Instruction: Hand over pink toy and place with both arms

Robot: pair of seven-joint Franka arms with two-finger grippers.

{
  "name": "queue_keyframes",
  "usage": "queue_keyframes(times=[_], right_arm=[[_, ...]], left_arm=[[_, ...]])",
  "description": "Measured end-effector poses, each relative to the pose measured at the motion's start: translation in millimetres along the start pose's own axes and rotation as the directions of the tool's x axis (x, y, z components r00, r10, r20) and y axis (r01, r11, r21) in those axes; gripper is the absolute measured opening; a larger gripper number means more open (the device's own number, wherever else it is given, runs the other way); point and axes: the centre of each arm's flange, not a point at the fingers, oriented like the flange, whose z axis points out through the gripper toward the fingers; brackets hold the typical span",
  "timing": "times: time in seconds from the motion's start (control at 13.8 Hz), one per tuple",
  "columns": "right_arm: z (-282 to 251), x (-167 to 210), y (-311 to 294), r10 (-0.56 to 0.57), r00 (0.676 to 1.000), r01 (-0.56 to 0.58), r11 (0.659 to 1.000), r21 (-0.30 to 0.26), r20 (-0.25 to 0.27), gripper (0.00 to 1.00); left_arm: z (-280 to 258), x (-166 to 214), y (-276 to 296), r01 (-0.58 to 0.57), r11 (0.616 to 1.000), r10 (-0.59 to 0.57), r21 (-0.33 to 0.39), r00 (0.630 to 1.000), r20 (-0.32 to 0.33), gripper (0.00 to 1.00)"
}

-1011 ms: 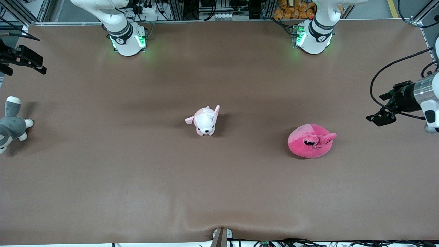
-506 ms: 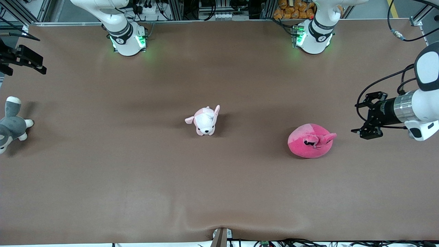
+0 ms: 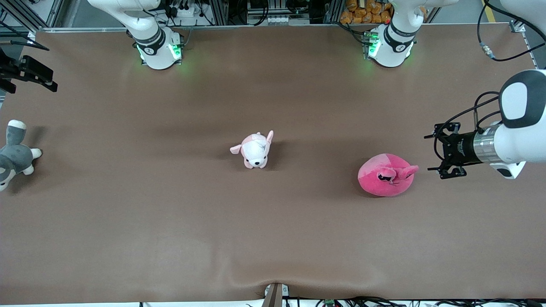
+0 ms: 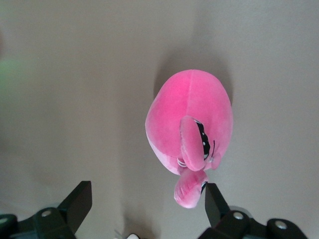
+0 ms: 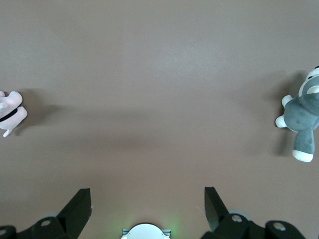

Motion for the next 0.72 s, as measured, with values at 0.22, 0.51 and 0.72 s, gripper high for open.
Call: queue_keyframes(times=[0.22,0.51,0.72], right_arm=[[0.9,-0.9,-0.3,0.000,1.000,0.000,1.000,0.024,0.007,1.00],[3.3,-3.9,-1.2,-0.002,0.999,0.000,0.999,0.039,0.034,1.00],[3.7,-4.5,1.0,0.002,0.999,-0.004,0.999,0.046,0.038,1.00]], left_arm=[[4.1,5.7,5.8,0.019,1.000,-0.019,-0.021,0.999,0.030,1.00],[25.4,14.3,12.2,0.041,0.998,-0.040,-0.045,0.999,0.036,1.00],[34.6,17.3,13.9,0.049,0.998,-0.047,-0.051,0.998,0.036,1.00]])
